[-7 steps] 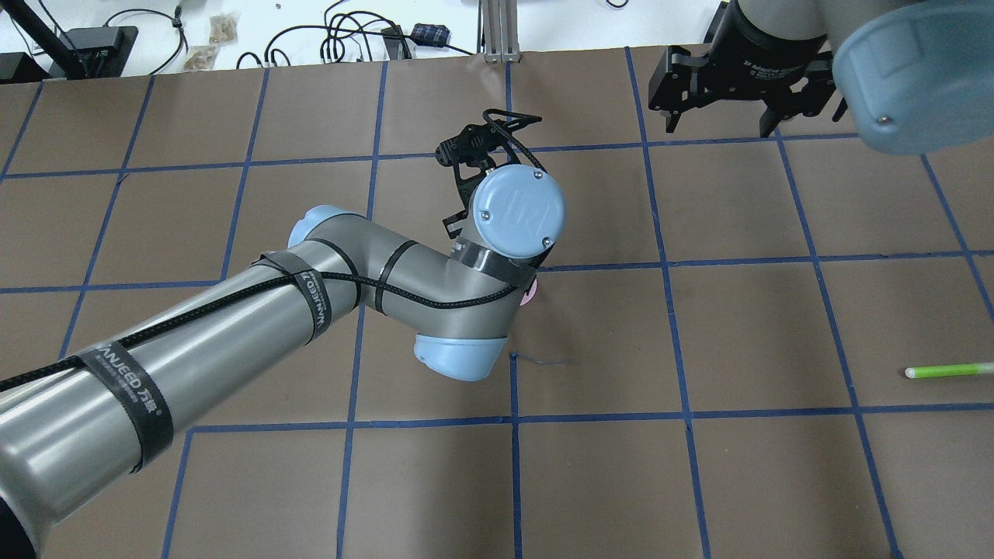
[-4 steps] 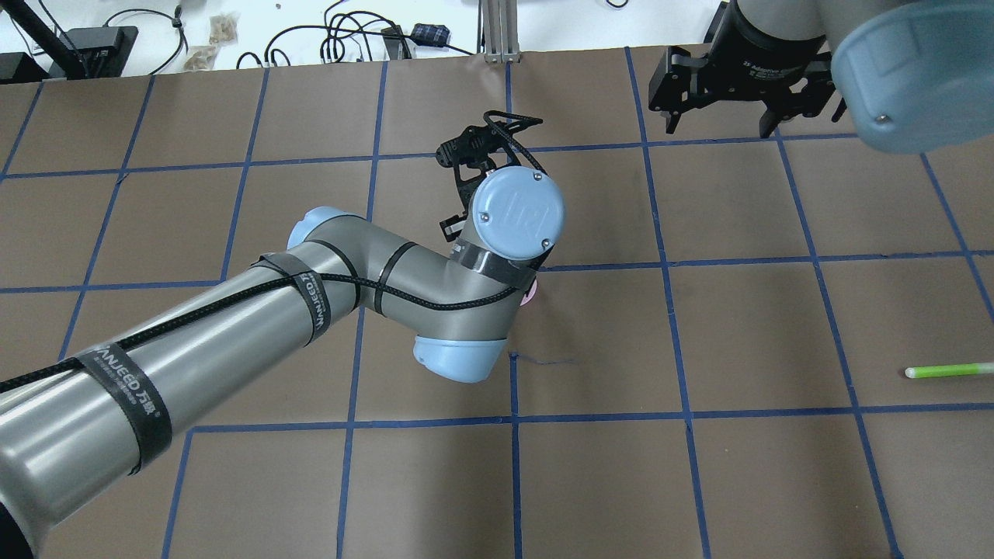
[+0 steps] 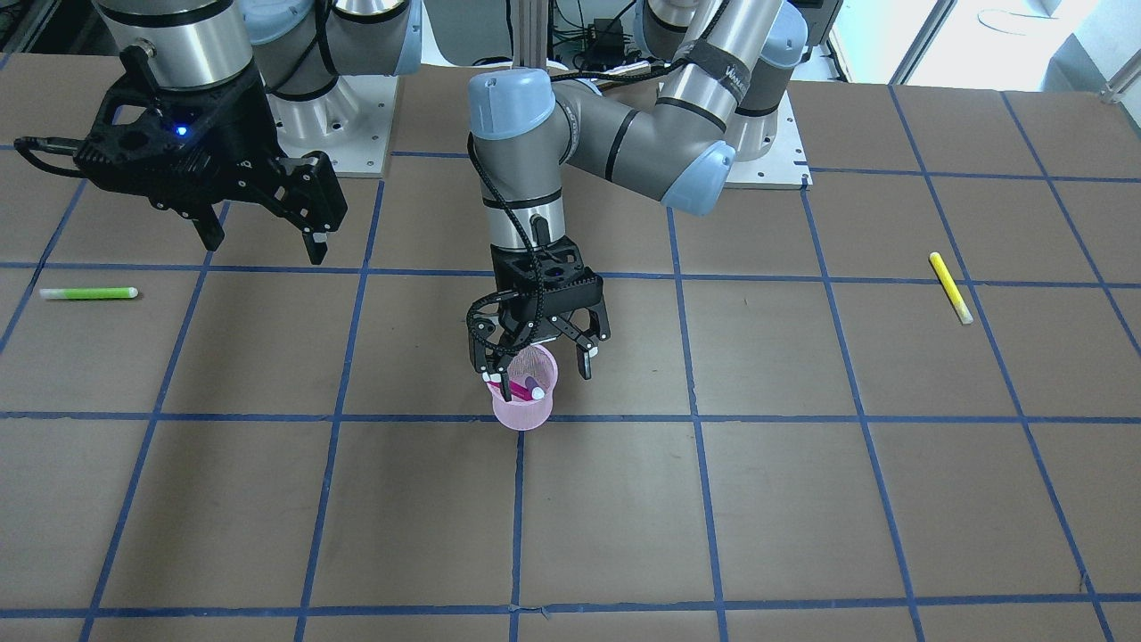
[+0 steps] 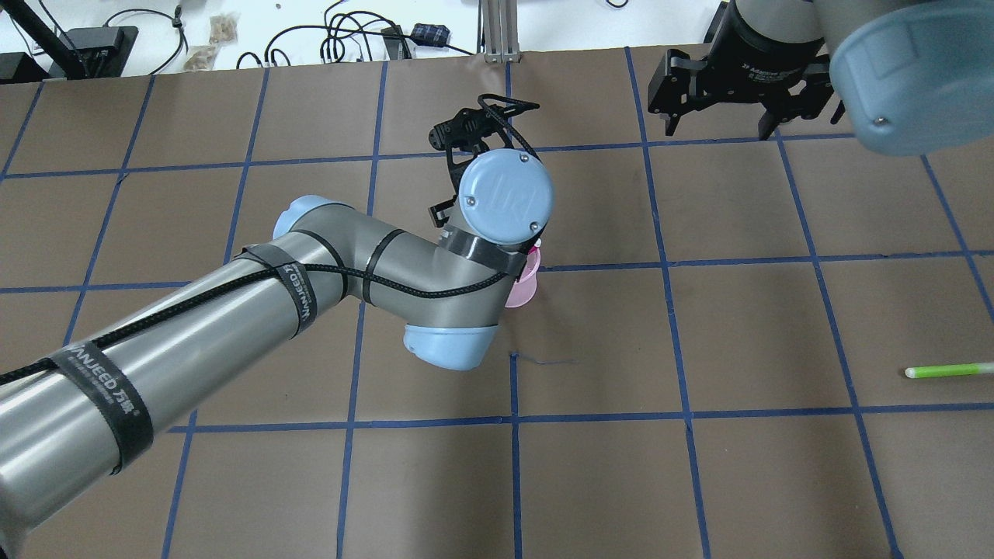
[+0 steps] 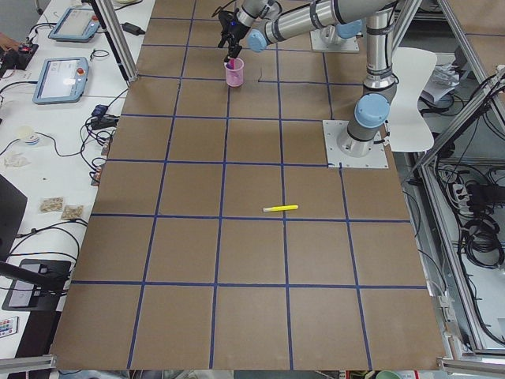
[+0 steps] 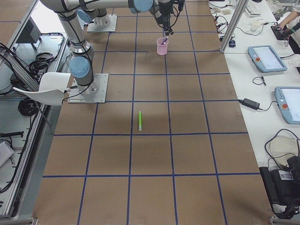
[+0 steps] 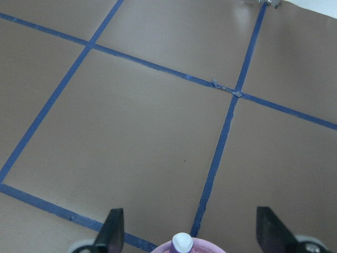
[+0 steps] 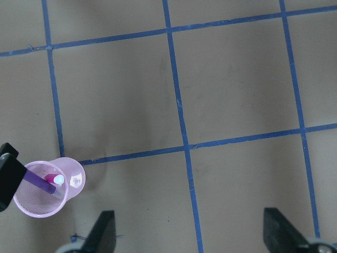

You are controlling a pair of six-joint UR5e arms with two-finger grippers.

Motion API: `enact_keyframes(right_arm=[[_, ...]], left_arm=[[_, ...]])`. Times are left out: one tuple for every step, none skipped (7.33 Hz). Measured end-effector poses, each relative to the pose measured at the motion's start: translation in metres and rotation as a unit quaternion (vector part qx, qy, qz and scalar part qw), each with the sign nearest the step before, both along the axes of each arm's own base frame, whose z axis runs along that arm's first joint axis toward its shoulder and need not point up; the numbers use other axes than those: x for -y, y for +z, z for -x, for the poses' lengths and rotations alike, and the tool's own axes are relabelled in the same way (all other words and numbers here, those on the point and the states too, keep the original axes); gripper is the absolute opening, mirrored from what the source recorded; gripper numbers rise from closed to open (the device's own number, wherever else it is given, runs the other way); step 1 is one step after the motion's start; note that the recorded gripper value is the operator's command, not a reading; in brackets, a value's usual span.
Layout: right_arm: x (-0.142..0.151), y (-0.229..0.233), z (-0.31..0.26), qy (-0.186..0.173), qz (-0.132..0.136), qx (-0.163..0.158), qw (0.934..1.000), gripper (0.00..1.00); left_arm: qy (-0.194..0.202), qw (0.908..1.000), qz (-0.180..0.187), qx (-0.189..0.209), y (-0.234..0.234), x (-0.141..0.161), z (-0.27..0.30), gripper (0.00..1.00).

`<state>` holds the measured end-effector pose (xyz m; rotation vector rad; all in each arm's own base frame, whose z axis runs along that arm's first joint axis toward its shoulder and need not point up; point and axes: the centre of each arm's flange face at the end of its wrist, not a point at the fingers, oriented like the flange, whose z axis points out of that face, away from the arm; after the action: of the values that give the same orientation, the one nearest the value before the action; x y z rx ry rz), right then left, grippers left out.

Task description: Insert purple and pink pens into pink cup

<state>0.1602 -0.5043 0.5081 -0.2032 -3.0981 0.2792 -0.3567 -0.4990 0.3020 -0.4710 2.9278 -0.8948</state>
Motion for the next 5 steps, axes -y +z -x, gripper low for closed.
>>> enact_keyframes(right_arm=[[0.000, -0.001, 0.000, 0.000, 0.000, 0.000, 1.0000, 1.00], [0.000, -0.001, 0.000, 0.000, 0.000, 0.000, 1.0000, 1.00], [-0.001, -0.001, 0.000, 0.000, 0.000, -0.001, 1.0000, 1.00], [-0.001, -0.001, 0.000, 0.001, -0.001, -0.001, 1.0000, 1.00], [-0.001, -0.002, 0.000, 0.001, -0.002, -0.001, 1.0000, 1.00]], left_arm=[[-0.012, 0.9995, -0.023, 0.019, 0.002, 0.016, -0.028, 1.00], [-0.016, 0.9980, -0.053, 0.031, 0.005, 0.034, -0.066, 1.00], [-0.019, 0.9957, -0.085, 0.032, 0.014, 0.049, -0.105, 1.00], [-0.024, 0.9921, -0.118, 0.035, 0.030, 0.060, -0.142, 1.00], [-0.030, 0.9872, -0.151, 0.043, 0.053, 0.069, -0.176, 1.00]])
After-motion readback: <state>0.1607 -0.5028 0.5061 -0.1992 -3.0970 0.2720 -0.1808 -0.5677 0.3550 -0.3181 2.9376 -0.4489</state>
